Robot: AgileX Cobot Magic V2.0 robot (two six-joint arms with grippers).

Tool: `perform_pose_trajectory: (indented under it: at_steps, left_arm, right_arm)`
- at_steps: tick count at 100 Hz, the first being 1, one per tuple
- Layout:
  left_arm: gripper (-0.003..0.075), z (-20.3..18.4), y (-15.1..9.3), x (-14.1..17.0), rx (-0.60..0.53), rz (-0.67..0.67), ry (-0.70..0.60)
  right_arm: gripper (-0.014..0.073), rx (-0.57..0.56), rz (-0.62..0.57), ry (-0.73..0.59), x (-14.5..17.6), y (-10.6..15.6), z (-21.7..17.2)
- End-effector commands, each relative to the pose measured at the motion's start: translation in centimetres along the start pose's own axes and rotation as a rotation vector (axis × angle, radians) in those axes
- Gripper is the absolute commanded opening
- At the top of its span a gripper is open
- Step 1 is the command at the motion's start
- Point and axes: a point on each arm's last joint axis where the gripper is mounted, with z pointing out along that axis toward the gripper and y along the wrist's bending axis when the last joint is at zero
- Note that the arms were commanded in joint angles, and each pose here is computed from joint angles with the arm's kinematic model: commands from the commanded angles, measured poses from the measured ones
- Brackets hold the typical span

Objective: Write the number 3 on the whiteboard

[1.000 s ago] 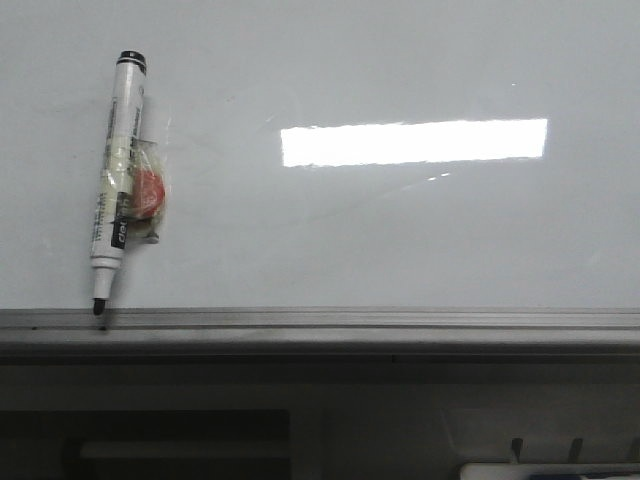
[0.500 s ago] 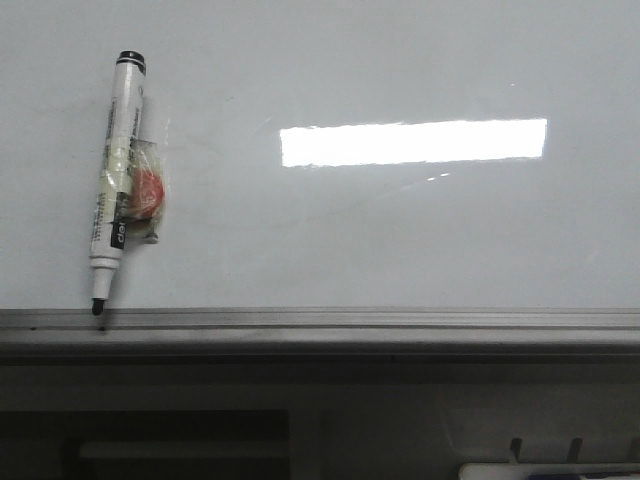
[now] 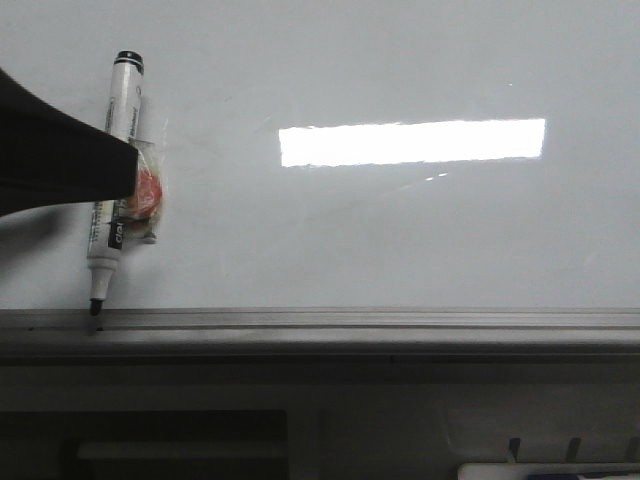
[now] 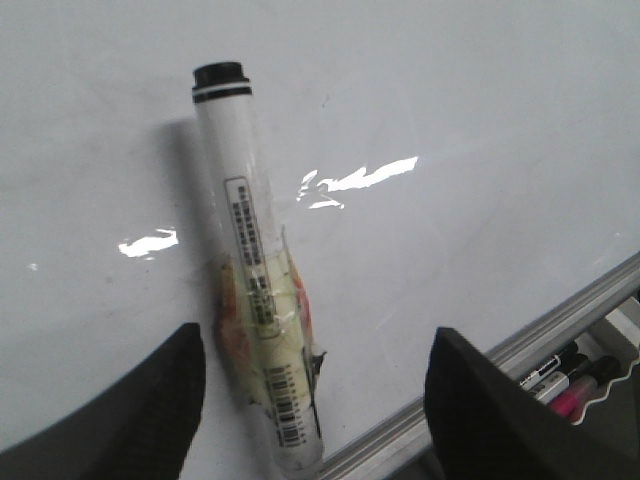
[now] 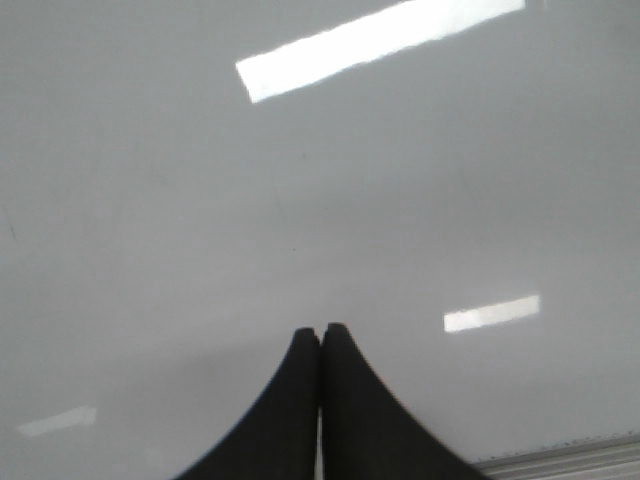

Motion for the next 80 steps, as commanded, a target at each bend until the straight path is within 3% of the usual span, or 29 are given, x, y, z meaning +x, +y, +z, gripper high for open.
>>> perform_pose_trajectory:
  at_steps: [1, 21, 45, 52, 63, 80]
  left_arm:
    - [0.0431, 0.6, -0.4, -1.7, -0.002, -0.027, -0.088]
    - [0.0431, 1.5, -0.1, -1.0, -0.032, -0.1, -0.034]
    - [0.0414, 2.6, 0.0, -0.1, -0.051, -0.095, 0.022]
    - [0.0307, 2.8, 0.1, 0.1, -0.062, -0.115, 0.037]
    - [-0.0026, 3.0, 0.2, 0.3, -0.064, -0.115, 0.044]
    - [-0.002, 3.0, 0.1, 0.3, -0.062, -0.107, 0.047]
  right_arm:
    - [-0.0061, -0.005, 0.006, -0.079, -1.6, 0.3, 0.0]
    - [-0.0061, -0.005, 0.006, -0.079, -1.6, 0.3, 0.0]
    - [-0.0061, -0.005, 0.006, -0.079, -1.6, 0.3, 0.0]
    - [-0.0061, -0.005, 0.006, -0.079, -1.6, 0.3, 0.0]
    - [-0.0061, -0.005, 0.006, -0.079, -1.6, 0.3, 0.0]
    - [-0.0061, -0.012, 0.005, -0.071, -1.6, 0.3, -0.1]
